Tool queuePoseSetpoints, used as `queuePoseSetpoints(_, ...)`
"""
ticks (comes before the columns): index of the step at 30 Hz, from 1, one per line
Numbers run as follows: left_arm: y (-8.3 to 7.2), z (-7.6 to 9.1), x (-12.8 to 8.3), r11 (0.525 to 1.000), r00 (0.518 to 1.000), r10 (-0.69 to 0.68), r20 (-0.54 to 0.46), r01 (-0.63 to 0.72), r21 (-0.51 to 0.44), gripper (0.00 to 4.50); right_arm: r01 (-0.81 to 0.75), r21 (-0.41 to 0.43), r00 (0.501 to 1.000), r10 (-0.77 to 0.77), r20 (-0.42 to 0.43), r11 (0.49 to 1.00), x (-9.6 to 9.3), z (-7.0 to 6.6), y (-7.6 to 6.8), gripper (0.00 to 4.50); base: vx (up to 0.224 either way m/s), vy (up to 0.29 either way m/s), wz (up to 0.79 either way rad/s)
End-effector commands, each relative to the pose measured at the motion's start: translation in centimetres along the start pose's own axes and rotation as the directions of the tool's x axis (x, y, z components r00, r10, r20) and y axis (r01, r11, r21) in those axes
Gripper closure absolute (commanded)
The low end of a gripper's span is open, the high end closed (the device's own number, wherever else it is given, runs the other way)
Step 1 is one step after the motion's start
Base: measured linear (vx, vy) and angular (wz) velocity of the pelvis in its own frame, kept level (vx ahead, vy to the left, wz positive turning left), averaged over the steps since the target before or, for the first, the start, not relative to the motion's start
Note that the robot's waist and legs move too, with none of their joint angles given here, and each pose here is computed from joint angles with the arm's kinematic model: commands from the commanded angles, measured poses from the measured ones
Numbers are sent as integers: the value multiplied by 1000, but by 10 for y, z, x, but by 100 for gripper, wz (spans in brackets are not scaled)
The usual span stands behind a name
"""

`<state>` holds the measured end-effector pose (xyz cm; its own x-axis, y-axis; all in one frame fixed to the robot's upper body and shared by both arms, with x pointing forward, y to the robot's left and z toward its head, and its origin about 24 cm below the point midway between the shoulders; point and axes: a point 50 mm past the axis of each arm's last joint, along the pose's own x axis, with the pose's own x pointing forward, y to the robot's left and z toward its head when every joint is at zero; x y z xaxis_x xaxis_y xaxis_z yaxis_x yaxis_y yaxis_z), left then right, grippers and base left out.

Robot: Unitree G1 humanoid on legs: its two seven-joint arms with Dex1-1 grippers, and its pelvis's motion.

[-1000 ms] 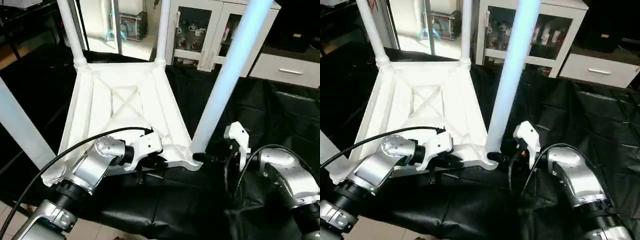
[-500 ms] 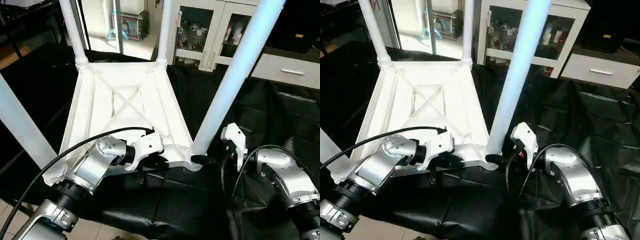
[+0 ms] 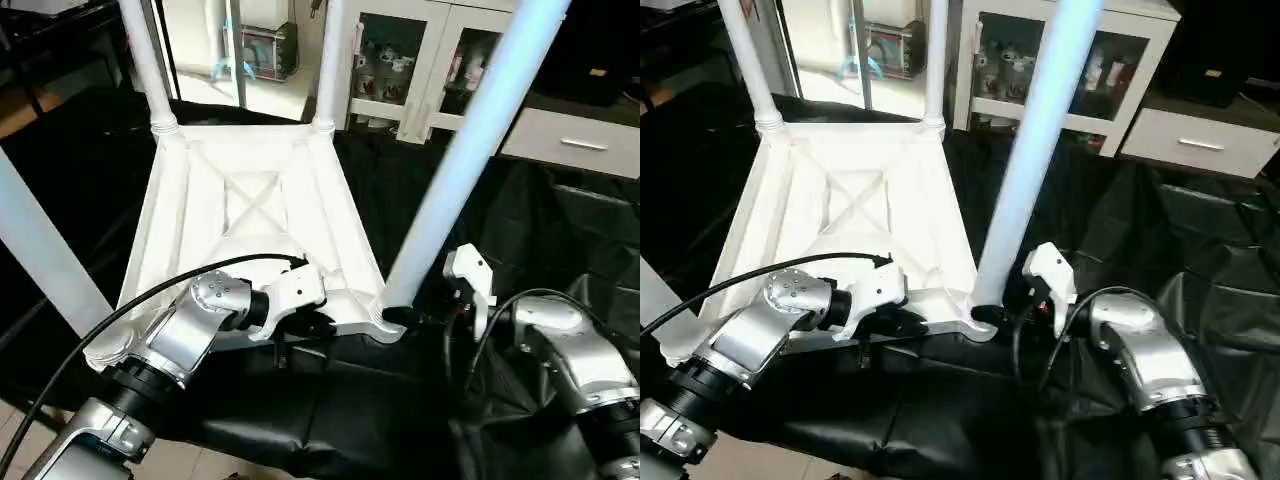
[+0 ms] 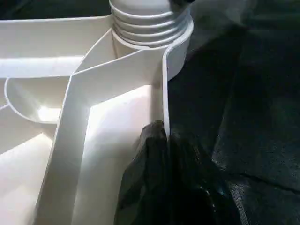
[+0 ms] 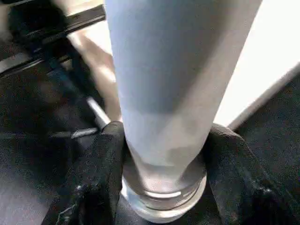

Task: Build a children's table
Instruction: Rotate leg to tighten

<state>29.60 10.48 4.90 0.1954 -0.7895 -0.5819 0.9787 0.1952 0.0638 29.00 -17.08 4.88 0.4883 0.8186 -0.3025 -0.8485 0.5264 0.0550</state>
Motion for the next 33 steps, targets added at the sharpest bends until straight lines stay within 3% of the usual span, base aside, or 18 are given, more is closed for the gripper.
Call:
queuePoseSetpoints(1,-6,-10,10,999,998,-21,-51,18,-44,450,198,45,978,-194,-77,979,-6,-11,-17,237,0,0,0)
queuePoseSetpoints(3,0,-2,20,996,998,41,-39,-44,-73,450,264,111,961,-252,-110,958,0,-21,-14,240,0,0,0)
queuePoseSetpoints(8,17,15,34,966,978,204,-39,-208,-153,450,394,128,910,-367,-192,910,14,-38,-6,241,0,0,0)
queuePoseSetpoints(9,24,21,38,941,961,272,-54,-277,-192,450,509,139,854,-477,-208,850,16,-40,-11,241,0,0,0)
queuePoseSetpoints(10,24,21,38,941,961,272,-54,-277,-192,450,509,139,854,-477,-208,850,16,-40,-11,241,0,0,0)
queuePoseSetpoints(12,31,35,48,902,928,366,-66,-372,-220,450,682,201,731,-643,-230,703,24,-41,-17,242,0,0,0)
queuePoseSetpoints(14,34,47,55,883,907,418,-45,-417,-216,450,717,233,697,-685,-212,657,34,-35,-15,243,0,0,0)
queuePoseSetpoints(16,35,50,57,877,901,432,-37,-430,-216,450,719,237,694,-693,-194,654,38,-30,-13,244,0,0,0)
queuePoseSetpoints(19,36,49,57,877,900,433,-42,-432,-211,450,653,220,755,-647,-105,725,48,-17,-6,244,36,-4,0)
queuePoseSetpoints(25,40,42,52,871,894,443,-70,-448,-199,450,578,246,805,-593,-17,778,53,-6,0,244,9,-2,0)
queuePoseSetpoints(26,41,41,51,877,896,439,-65,-443,-188,450,540,265,825,-564,18,799,52,-2,2,189,0,0,0)
queuePoseSetpoints(27,41,41,51,877,896,439,-65,-443,-188,450,540,265,825,-564,18,799,52,-2,2,175,0,0,0)
queuePoseSetpoints(31,36,40,44,933,935,354,4,-352,-79,450,501,235,846,-529,68,833,33,4,-2,148,0,0,0)
queuePoseSetpoints(33,27,33,37,969,969,247,27,-247,4,450,489,206,857,-511,69,848,14,0,-8,134,0,0,0)
